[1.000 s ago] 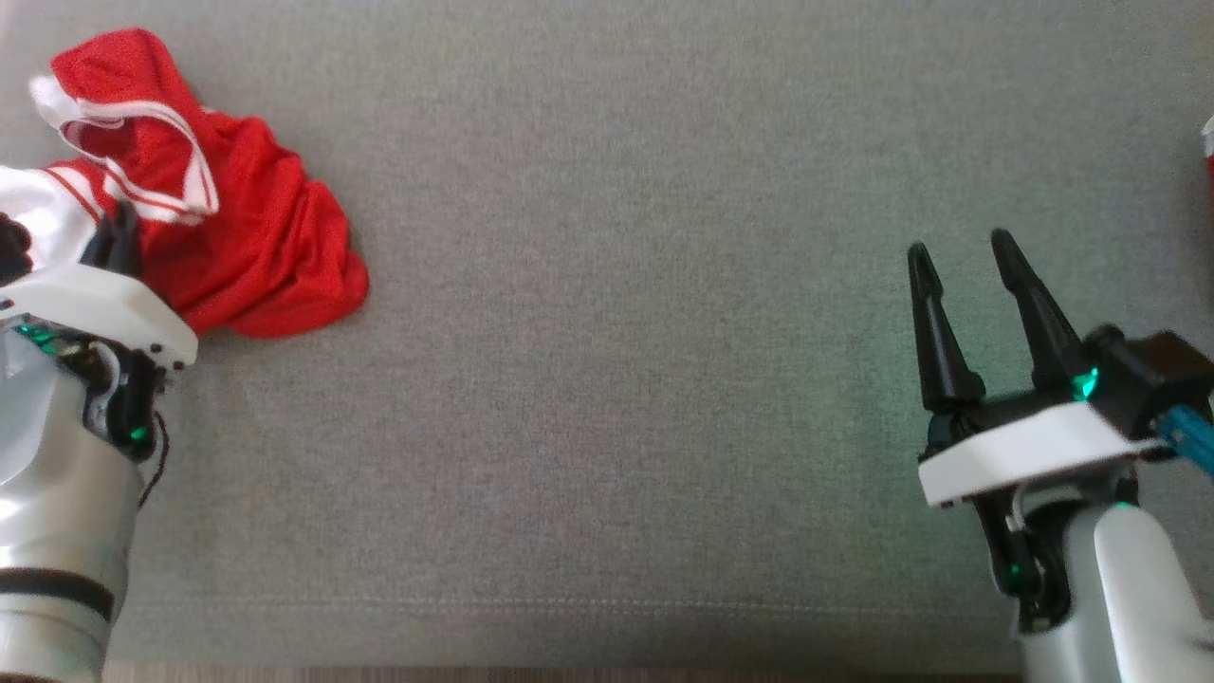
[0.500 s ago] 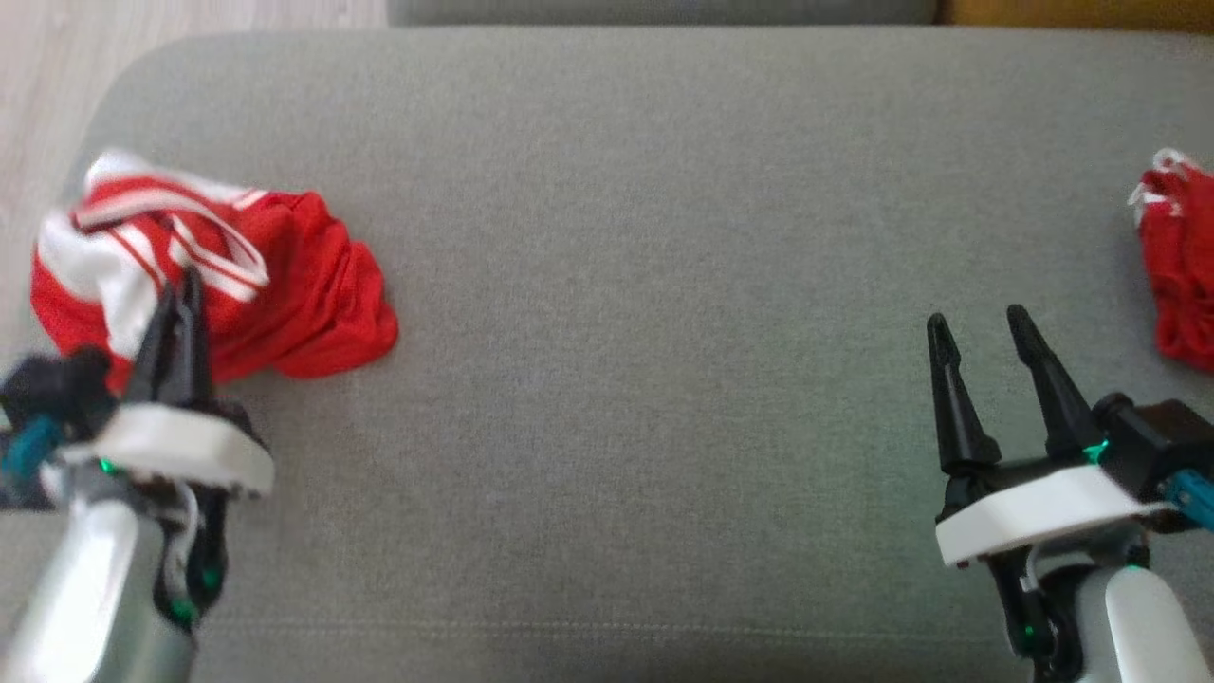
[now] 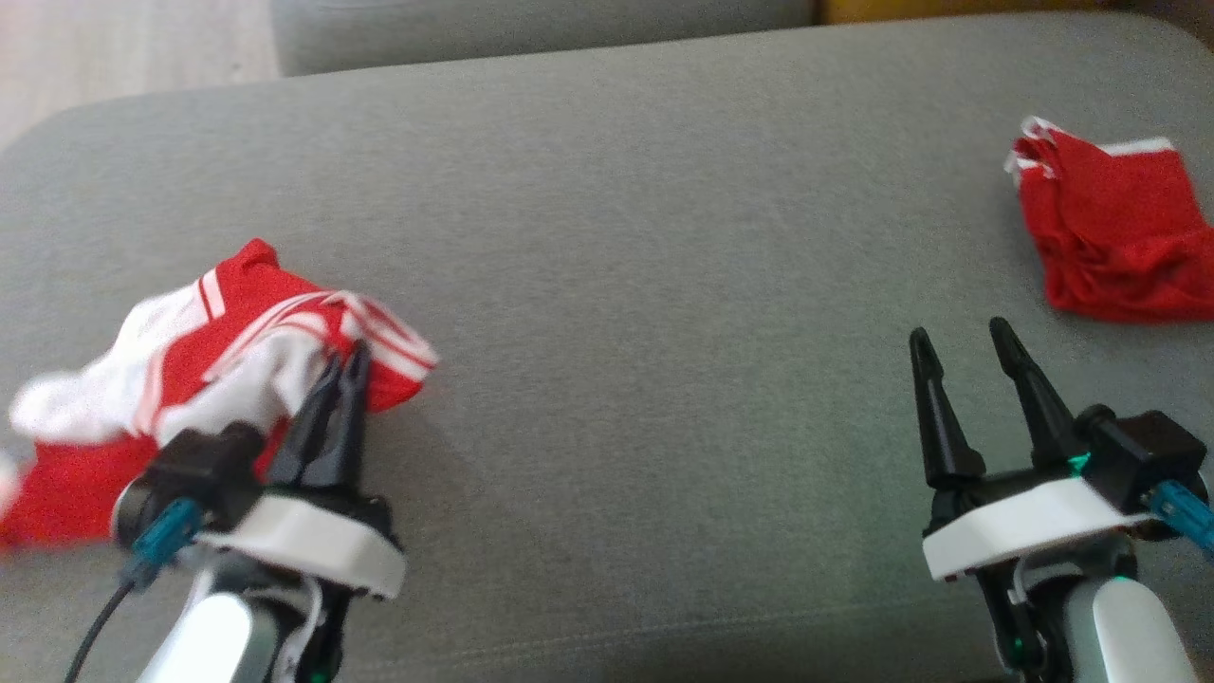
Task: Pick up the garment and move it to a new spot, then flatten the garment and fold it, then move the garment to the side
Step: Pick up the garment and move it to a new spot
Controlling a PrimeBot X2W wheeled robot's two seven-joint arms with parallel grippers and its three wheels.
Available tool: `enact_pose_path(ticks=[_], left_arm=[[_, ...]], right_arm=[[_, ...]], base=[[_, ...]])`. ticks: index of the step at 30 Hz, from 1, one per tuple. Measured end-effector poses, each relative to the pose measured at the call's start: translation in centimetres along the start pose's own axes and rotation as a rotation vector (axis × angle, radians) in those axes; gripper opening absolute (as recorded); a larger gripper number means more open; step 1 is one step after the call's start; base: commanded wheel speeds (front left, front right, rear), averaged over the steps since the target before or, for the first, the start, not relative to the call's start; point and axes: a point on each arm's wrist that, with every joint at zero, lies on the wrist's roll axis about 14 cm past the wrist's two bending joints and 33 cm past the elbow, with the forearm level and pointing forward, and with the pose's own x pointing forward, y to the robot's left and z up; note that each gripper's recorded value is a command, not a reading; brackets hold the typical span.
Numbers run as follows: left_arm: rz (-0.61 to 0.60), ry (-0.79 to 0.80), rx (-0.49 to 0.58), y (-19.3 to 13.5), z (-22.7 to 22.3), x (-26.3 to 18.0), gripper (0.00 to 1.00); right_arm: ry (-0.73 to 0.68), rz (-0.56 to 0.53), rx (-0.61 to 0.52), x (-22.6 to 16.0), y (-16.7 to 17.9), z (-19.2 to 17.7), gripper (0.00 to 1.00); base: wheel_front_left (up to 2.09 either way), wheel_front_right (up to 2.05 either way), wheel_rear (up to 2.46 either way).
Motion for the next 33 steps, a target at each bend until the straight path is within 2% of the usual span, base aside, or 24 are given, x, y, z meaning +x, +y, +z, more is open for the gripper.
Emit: enact_pose_path(ticks=[10,15,18,23,24,25,26,27,33], left_arm=[[-0.376,-0.065,-0.041,-11.0,0.8,7.9,0.0],[-0.538,-0.064,-0.056,-16.3,0.2,10.1,0.0],[-0.606,-0.007,-0.066,-18.5,-1.7,10.9,0.0],[-0.669,0.141,-0.081,-20.2,-6.3,10.8,0.0],[-0.681,0.166,-0.088,-20.5,-7.2,10.6,0.04],[-0.686,0.179,-0.104,-20.7,-7.8,10.6,0.33],[-0.69,0.19,-0.117,-20.9,-8.2,10.6,0.85],[-0.691,0.202,-0.123,-21.0,-8.7,10.5,1.0],[-0.701,0.186,-0.133,-20.9,-8.7,9.3,1.0]], right_arm=[[-0.045,-0.091,0.015,0.3,-3.1,0.4,1.0],[-0.043,-0.17,0.033,-0.7,-5.4,-0.2,1.0],[-0.022,-0.21,0.044,-1.5,-6.5,-1.1,1.0],[-0.005,-0.256,0.059,-2.3,-7.6,-2.1,1.0],[0.001,-0.264,0.061,-2.4,-7.8,-2.3,1.0],[0.005,-0.273,0.062,-2.6,-8.0,-2.5,1.0],[0.012,-0.28,0.061,-2.7,-8.2,-2.7,1.0],[0.017,-0.285,0.06,-2.7,-8.3,-2.9,1.0],[0.0,-0.27,0.052,-2.0,-8.2,-2.5,1.0]], base=[[0.0,0.0,0.0],[0.0,0.0,0.0],[0.0,0.0,0.0],[0.0,0.0,0.0],[0.0,0.0,0.0],[0.0,0.0,0.0],[0.0,0.0,0.0],[0.0,0.0,0.0],[0.0,0.0,0.0]])
